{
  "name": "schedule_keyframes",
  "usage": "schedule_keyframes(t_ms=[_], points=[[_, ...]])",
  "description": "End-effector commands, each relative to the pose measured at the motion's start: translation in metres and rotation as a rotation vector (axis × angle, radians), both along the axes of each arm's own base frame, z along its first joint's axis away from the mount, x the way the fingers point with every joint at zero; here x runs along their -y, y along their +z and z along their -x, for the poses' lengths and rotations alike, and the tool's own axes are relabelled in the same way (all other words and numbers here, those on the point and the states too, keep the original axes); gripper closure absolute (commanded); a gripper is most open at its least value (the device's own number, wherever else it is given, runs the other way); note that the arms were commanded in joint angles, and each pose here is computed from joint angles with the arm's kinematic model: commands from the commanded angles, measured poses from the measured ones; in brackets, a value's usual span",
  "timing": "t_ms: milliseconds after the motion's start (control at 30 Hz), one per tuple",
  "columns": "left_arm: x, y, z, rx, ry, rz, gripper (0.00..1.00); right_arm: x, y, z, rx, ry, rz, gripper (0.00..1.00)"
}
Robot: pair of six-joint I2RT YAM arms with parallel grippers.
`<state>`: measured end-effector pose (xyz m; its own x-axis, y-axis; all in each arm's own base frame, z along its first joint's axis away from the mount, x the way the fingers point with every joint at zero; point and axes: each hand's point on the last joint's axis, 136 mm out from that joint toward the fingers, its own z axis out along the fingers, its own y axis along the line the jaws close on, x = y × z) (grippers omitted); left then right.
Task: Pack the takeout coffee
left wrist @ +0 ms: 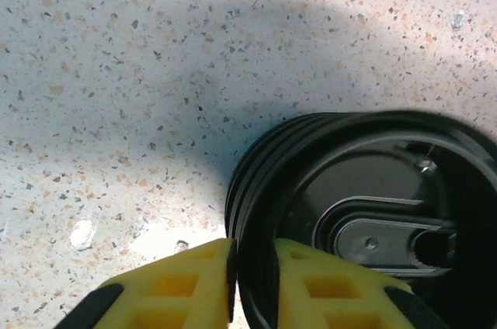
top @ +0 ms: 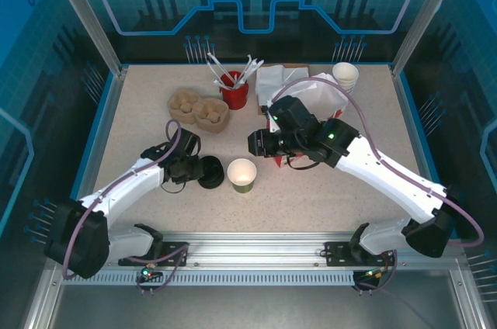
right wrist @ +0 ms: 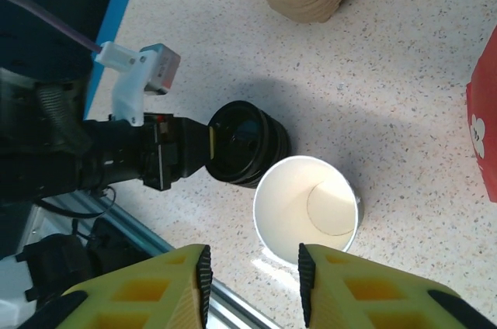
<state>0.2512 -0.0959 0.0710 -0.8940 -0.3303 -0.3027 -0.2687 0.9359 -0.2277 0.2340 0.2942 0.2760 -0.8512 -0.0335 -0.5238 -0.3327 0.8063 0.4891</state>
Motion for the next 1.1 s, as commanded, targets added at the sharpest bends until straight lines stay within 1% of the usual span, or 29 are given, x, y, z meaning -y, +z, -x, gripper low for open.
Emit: schedule_keyframes(t_ms=[0, 333, 500, 800, 967, 1067], points=[[-0.004, 0.009, -0.004, 0.004, -0.007, -0.029, 0.8, 0.01, -0.005, 0.017, -0.046, -0.002, 0.003, 0.64], [-0.007, 0.023, 0.0, 0.014, -0.02, -0.043, 0.84, 0.013, -0.015, 0.032, -0.107, -0.008, -0.056, 0.67], [-0.002, 0.049, 0.01, 0.047, -0.053, -0.049, 0.84, 0.0, -0.012, 0.037, -0.125, 0.012, -0.099, 0.67], [0.017, 0.111, 0.03, 0.149, -0.145, -0.062, 0.84, -0.031, -0.008, 0.042, -0.132, 0.063, -0.12, 0.6], [0.038, 0.134, 0.034, 0.191, -0.182, -0.011, 0.84, -0.042, -0.007, 0.038, -0.136, 0.067, -0.142, 0.54], [0.048, 0.143, 0.035, 0.21, -0.193, 0.013, 0.85, -0.046, -0.006, 0.035, -0.131, 0.064, -0.154, 0.52]])
